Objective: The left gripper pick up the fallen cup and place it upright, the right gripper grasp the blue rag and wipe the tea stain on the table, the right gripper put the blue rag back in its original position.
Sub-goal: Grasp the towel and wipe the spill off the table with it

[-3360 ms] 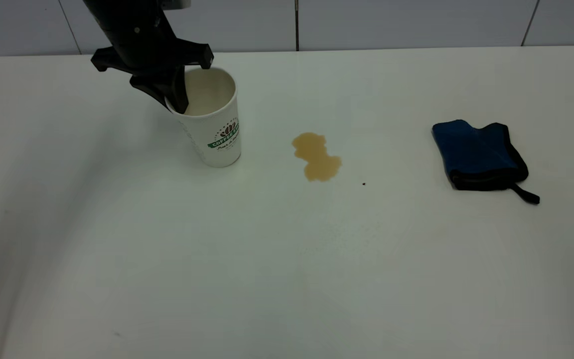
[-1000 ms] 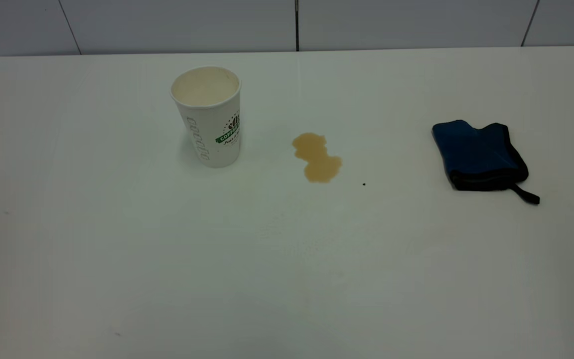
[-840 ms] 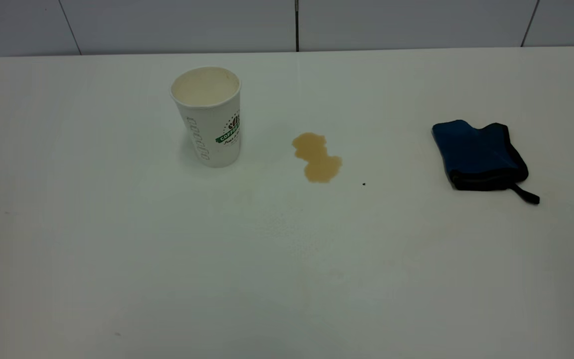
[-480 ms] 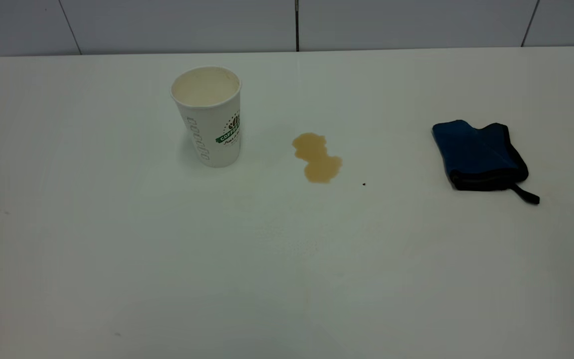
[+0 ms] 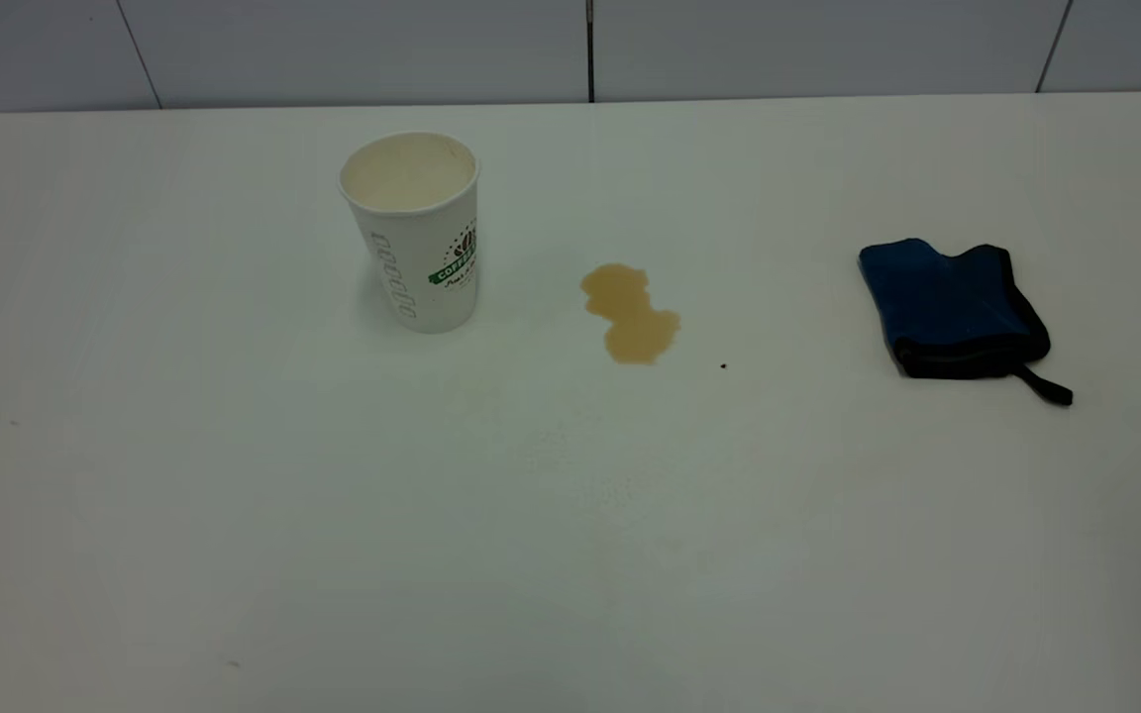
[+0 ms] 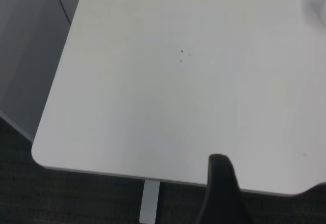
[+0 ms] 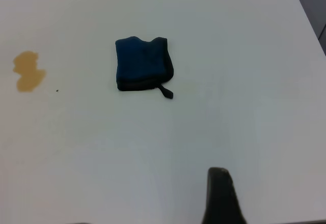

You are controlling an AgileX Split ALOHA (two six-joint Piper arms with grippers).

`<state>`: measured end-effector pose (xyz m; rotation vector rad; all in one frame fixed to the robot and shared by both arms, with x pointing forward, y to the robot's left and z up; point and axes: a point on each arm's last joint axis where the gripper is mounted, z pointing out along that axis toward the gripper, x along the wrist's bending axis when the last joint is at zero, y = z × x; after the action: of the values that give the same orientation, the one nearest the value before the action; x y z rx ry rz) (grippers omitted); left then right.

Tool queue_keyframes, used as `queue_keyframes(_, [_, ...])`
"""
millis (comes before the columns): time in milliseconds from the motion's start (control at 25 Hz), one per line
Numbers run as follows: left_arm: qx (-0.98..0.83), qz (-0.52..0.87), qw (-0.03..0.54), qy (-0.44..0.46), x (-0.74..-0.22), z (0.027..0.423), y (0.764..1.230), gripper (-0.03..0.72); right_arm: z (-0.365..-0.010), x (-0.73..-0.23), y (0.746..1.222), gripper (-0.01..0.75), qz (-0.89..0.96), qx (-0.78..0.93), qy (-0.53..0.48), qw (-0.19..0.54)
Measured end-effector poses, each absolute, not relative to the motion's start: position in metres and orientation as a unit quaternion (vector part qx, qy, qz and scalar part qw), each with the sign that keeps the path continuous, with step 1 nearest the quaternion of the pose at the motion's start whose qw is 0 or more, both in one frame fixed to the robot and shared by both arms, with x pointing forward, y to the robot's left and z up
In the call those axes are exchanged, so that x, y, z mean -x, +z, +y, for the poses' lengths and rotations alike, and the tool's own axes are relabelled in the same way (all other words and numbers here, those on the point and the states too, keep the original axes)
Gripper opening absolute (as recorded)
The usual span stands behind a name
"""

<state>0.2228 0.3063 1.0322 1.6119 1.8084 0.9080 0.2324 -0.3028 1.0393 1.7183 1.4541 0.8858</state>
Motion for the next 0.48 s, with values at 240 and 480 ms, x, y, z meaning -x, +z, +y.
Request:
queue_keyframes(240, [-0.599, 0.672, 0.274, 0.338, -0.223, 0.306, 1.032, 0.543, -0.300, -0.233, 1.041, 0.535, 0.569, -0.656, 0.354, 0.346])
queue_keyframes(480, [-0.599, 0.672, 0.274, 0.338, -0.223, 0.306, 1.032, 0.543, -0.290, -0.281, 1.052, 0.580, 0.628, -0.642, 0.343, 0.275])
